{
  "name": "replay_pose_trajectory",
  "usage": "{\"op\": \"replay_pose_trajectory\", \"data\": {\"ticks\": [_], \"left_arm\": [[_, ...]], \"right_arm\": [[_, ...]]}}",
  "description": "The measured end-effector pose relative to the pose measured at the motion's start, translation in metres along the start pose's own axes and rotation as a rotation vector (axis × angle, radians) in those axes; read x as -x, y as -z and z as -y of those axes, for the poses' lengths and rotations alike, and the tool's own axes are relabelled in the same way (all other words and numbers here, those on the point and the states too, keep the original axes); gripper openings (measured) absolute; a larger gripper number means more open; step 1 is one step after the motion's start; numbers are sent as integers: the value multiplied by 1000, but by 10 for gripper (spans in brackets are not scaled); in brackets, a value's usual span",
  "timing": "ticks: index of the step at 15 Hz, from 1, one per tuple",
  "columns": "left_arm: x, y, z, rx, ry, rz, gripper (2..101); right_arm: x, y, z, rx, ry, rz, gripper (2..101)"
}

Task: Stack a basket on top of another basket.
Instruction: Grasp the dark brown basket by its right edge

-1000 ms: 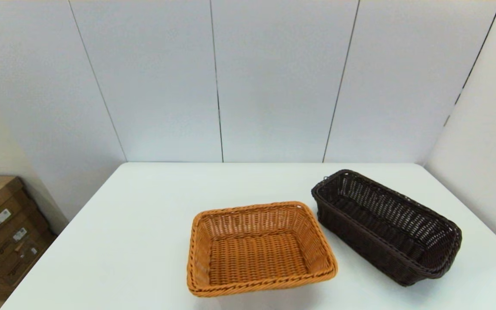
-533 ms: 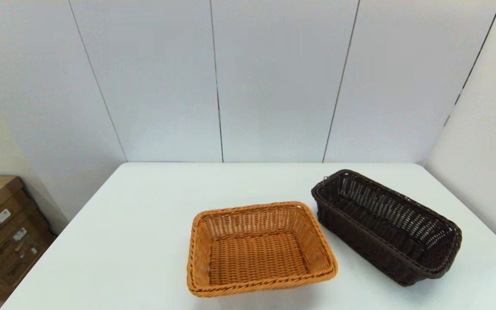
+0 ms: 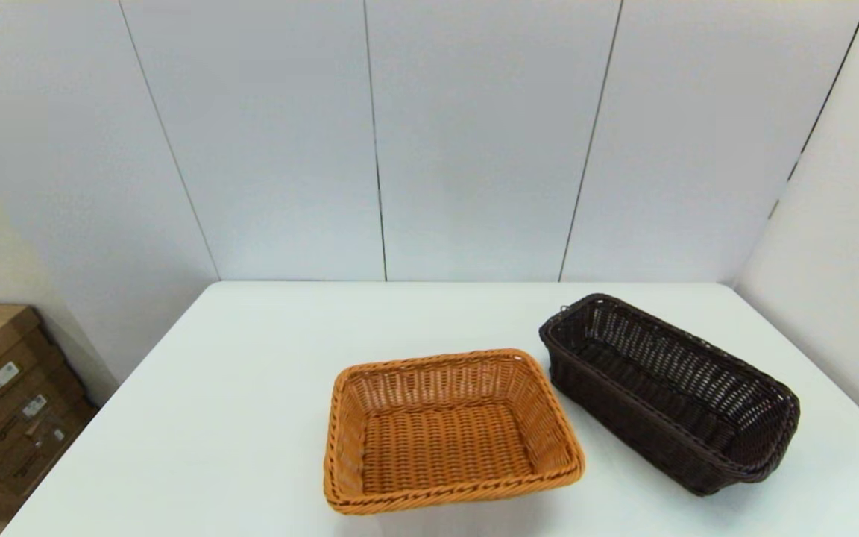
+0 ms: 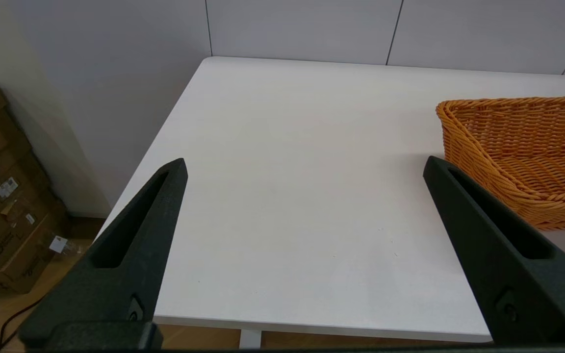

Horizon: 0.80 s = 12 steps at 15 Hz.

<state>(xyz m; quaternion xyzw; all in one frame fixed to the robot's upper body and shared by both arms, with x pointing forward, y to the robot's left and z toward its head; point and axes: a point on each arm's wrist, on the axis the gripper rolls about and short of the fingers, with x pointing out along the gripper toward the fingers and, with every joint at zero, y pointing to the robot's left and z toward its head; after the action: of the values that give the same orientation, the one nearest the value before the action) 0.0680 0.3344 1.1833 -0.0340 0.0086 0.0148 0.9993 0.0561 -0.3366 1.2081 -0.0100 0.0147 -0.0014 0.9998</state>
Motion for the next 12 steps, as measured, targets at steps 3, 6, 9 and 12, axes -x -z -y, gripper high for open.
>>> {"op": "replay_pose_trajectory", "data": {"ticks": [3, 6, 9, 12], "left_arm": [[0, 0, 0, 0, 0, 0, 978], [0, 0, 0, 0, 0, 0, 978], [0, 0, 0, -3, -1, 0, 978], [0, 0, 0, -2, -2, 0, 978]], "right_arm": [[-1, -27, 1, -4, 3, -6, 980], [-13, -68, 1, -6, 9, -44, 980], [-35, -106, 2, -6, 27, -107, 980], [-58, -142, 5, -17, 74, -189, 980]]}}
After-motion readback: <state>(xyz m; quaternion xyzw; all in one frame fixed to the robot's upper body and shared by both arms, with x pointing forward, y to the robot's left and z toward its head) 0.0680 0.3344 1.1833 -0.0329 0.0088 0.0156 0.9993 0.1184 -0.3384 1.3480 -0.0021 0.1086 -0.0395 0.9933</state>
